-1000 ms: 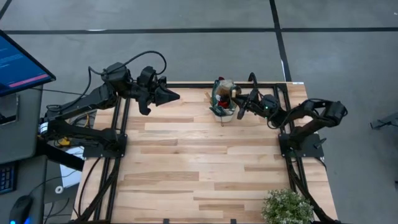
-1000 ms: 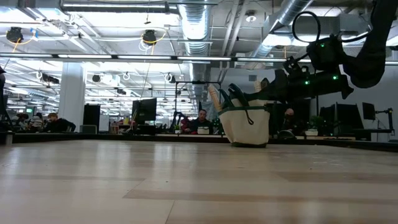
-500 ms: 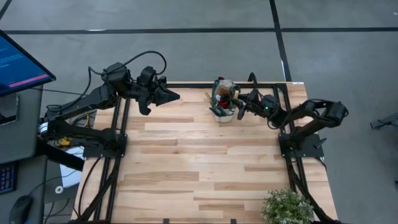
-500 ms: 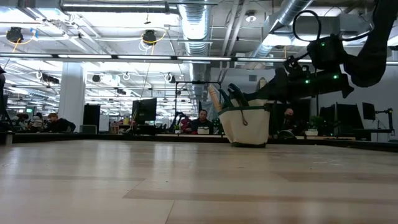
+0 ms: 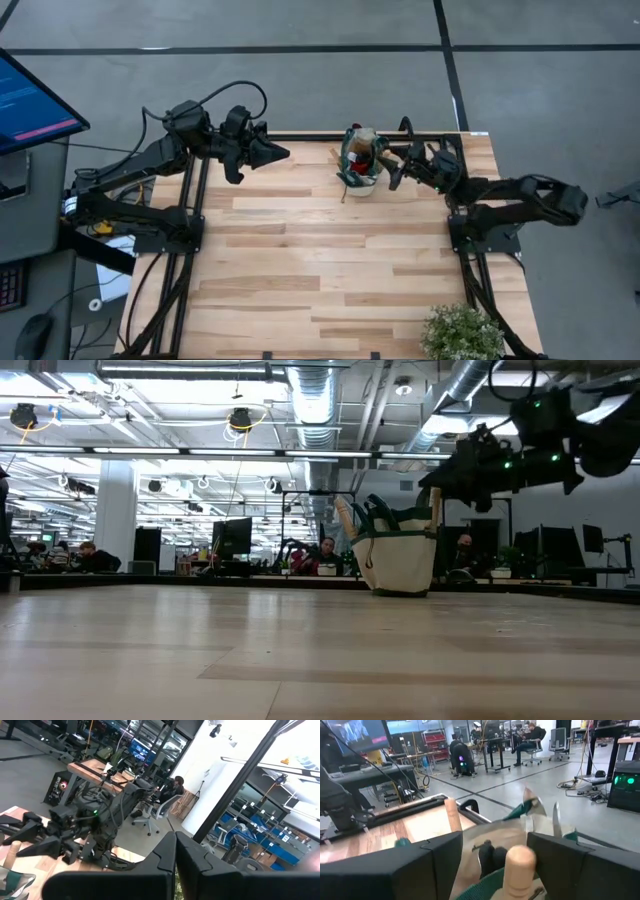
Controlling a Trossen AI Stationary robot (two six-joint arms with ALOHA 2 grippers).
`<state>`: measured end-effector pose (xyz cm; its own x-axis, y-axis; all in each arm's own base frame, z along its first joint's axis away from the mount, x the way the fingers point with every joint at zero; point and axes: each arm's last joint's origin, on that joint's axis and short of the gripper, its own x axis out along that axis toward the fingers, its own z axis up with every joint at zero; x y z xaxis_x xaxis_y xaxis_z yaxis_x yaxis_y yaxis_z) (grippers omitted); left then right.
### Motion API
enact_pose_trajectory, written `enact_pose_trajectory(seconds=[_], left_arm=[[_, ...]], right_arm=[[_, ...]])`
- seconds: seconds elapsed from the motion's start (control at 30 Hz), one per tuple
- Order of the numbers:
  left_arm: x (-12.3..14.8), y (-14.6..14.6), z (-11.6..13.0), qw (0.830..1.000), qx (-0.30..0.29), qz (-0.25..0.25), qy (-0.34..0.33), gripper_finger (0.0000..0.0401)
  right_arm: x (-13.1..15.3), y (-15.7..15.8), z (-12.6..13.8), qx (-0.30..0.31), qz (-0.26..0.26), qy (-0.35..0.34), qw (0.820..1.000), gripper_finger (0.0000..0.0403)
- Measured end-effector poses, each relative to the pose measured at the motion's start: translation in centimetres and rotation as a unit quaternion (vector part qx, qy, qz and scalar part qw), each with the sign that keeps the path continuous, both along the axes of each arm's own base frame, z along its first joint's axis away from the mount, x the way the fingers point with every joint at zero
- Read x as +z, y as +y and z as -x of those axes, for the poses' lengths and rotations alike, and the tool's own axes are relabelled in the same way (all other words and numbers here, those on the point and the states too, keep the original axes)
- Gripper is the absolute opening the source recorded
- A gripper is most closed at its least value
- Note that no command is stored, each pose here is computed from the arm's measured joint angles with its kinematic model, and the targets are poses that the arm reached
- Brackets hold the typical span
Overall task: Pick & Place Garden tools in Gardening bag
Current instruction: Put the trowel into the side pocket of the gardening bag, then return to Home Position
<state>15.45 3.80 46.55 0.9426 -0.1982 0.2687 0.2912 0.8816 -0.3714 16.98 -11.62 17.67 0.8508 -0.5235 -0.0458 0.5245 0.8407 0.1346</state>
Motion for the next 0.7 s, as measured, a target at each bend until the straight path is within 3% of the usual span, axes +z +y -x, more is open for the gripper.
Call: enact_pose_trajectory(seconds=[0.23, 0.53, 0.7], left_arm=[[0.0, 0.5, 0.2, 1.0, 0.025, -0.015, -0.003, 0.0008], [0.2, 1.8, 1.2, 0.997, 0.075, -0.019, -0.009, 0.0008], [0.1, 2.7, 1.7, 0.997, 0.068, -0.032, -0.002, 0.0008]], right_arm=[[2.5, 1.2, 1.8, 0.0, 0.012, -0.027, 1.0, 0.0216], [7.2, 3.9, 5.3, 0.014, 0.054, -0.175, 0.983, 0.0216], [9.1, 5.6, 6.8, 0.047, 0.065, -0.202, 0.976, 0.0204]])
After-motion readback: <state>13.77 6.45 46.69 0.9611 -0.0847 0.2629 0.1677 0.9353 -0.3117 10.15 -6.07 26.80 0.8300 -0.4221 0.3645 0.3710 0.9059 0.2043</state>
